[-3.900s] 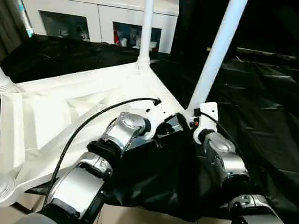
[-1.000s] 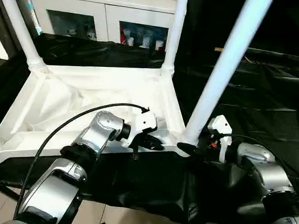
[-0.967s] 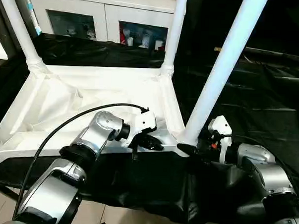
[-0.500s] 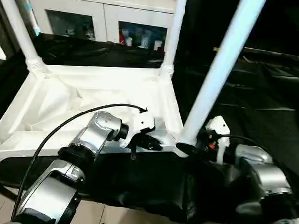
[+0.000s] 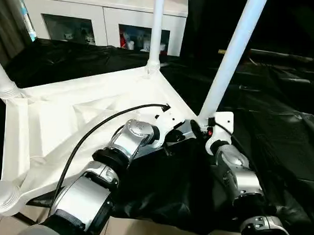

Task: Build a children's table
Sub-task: Rotate leg to tighten

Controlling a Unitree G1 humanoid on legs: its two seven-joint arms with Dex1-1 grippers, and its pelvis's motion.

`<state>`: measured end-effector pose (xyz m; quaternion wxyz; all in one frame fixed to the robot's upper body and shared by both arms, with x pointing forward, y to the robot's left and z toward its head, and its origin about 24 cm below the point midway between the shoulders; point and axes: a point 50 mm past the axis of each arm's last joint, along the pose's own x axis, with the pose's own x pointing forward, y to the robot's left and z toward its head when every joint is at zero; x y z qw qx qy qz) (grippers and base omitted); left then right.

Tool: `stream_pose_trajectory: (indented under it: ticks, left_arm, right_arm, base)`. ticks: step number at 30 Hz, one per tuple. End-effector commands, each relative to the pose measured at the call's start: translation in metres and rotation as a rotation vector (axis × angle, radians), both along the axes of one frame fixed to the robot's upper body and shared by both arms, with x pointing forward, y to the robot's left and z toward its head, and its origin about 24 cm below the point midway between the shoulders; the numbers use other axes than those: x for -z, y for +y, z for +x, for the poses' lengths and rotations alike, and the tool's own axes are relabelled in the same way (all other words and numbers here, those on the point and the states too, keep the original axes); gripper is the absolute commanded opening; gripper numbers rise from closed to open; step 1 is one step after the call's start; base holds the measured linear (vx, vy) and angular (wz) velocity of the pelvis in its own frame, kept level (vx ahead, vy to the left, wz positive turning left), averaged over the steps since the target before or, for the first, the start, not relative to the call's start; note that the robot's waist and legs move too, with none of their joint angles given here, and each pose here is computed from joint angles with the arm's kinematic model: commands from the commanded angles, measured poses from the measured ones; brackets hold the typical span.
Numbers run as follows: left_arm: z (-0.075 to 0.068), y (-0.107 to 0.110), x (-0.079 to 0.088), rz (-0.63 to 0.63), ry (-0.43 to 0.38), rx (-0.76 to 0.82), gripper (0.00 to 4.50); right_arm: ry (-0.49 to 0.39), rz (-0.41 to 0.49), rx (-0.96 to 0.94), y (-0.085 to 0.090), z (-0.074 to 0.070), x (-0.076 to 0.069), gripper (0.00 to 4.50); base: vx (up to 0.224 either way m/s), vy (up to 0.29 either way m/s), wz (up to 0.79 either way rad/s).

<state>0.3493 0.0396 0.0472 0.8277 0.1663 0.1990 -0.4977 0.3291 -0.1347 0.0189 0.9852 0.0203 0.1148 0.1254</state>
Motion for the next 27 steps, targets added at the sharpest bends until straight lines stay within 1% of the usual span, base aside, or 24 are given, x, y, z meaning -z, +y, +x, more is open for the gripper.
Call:
stream_pose_trajectory:
  ticks: [1,2,4,7,8,9,10,11,12,13,15,16,18,19,22,23,24,25,27]
  left_arm:
    - [-0.003,-0.002,0.004,-0.068,0.009,-0.022,0.0]
    - [-0.005,0.002,0.005,-0.06,0.007,0.011,0.0]
    - [-0.005,0.005,0.006,-0.052,0.013,0.021,0.0]
    - [-0.006,0.011,0.008,-0.039,0.016,0.055,0.0]
    - [-0.009,0.018,0.008,-0.035,0.026,0.12,0.0]
    - [-0.011,0.02,0.008,-0.043,0.033,0.163,0.0]
    - [-0.011,0.02,0.008,-0.043,0.033,0.163,0.0]
    - [-0.016,0.025,0.008,-0.053,0.053,0.239,0.0]
    - [-0.016,0.025,0.008,-0.055,0.054,0.247,0.0]
    - [-0.022,0.029,0.007,-0.071,0.073,0.327,0.0]
    - [-0.024,0.031,0.006,-0.074,0.087,0.355,0.0]
    - [-0.026,0.034,0.006,-0.079,0.107,0.385,0.0]
    - [-0.027,0.035,0.006,-0.086,0.115,0.396,0.0]
    - [-0.028,0.037,0.005,-0.094,0.122,0.413,0.0]
    - [-0.029,0.039,0.004,-0.095,0.125,0.424,0.0]
    - [-0.029,0.04,0.004,-0.097,0.129,0.43,0.0]
    - [-0.029,0.041,0.003,-0.098,0.131,0.432,0.0]
    - [-0.03,0.042,0.003,-0.101,0.137,0.44,0.0]
    - [-0.03,0.042,0.003,-0.101,0.138,0.443,0.0]
  right_arm:
    - [0.062,0.006,-0.083,0.011,-0.01,0.015,3.7]
    - [0.039,0.005,-0.134,0.006,-0.009,0.01,3.7]
    - [0.026,-0.005,-0.167,0.003,-0.009,0.007,3.7]
    - [-0.002,-0.024,-0.226,-0.005,-0.01,0.001,3.7]
    - [-0.012,-0.035,-0.296,-0.018,-0.012,-0.004,3.7]
    - [-0.01,-0.045,-0.334,-0.022,-0.013,-0.006,3.7]
    - [-0.01,-0.045,-0.334,-0.022,-0.013,-0.006,3.7]
    - [-0.002,-0.064,-0.408,-0.031,-0.017,-0.009,3.7]
    - [-0.001,-0.065,-0.414,-0.032,-0.017,-0.01,3.7]
    - [0.008,-0.071,-0.478,-0.038,-0.021,-0.013,3.7]
    - [0.015,-0.063,-0.504,-0.039,-0.023,-0.014,3.7]
    - [0.02,-0.064,-0.544,-0.042,-0.025,-0.016,3.7]
    - [0.024,-0.071,-0.568,-0.044,-0.026,-0.017,3.7]
    - [0.029,-0.08,-0.614,-0.046,-0.028,-0.019,3.7]
    - [0.031,-0.074,-0.647,-0.046,-0.03,-0.021,3.7]
    - [0.037,-0.067,-0.673,-0.046,-0.031,-0.022,3.55]
    - [0.04,-0.064,-0.682,-0.046,-0.032,-0.022,3.55]
    - [0.044,-0.064,-0.695,-0.045,-0.033,-0.022,3.45]
    - [0.048,-0.062,-0.701,-0.045,-0.033,-0.021,3.45]
  base:
    - [0.0,0.0,0.0]
    - [0.0,0.0,0.0]
    - [0.0,0.0,0.0]
    - [0.0,0.0,0.0]
    - [0.0,0.0,0.0]
    - [0.0,0.0,0.0]
    - [0.0,0.0,0.0]
    - [0.0,0.0,0.0]
    - [0.0,0.0,0.0]
    - [0.0,0.0,0.0]
    - [0.0,0.0,0.0]
    - [0.0,0.0,0.0]
    - [0.0,0.0,0.0]
    - [0.0,0.0,0.0]
    - [0.0,0.0,0.0]
    - [0.0,0.0,0.0]
    - [0.0,0.0,0.0]
    - [0.0,0.0,0.0]
    - [0.0,0.0,0.0]
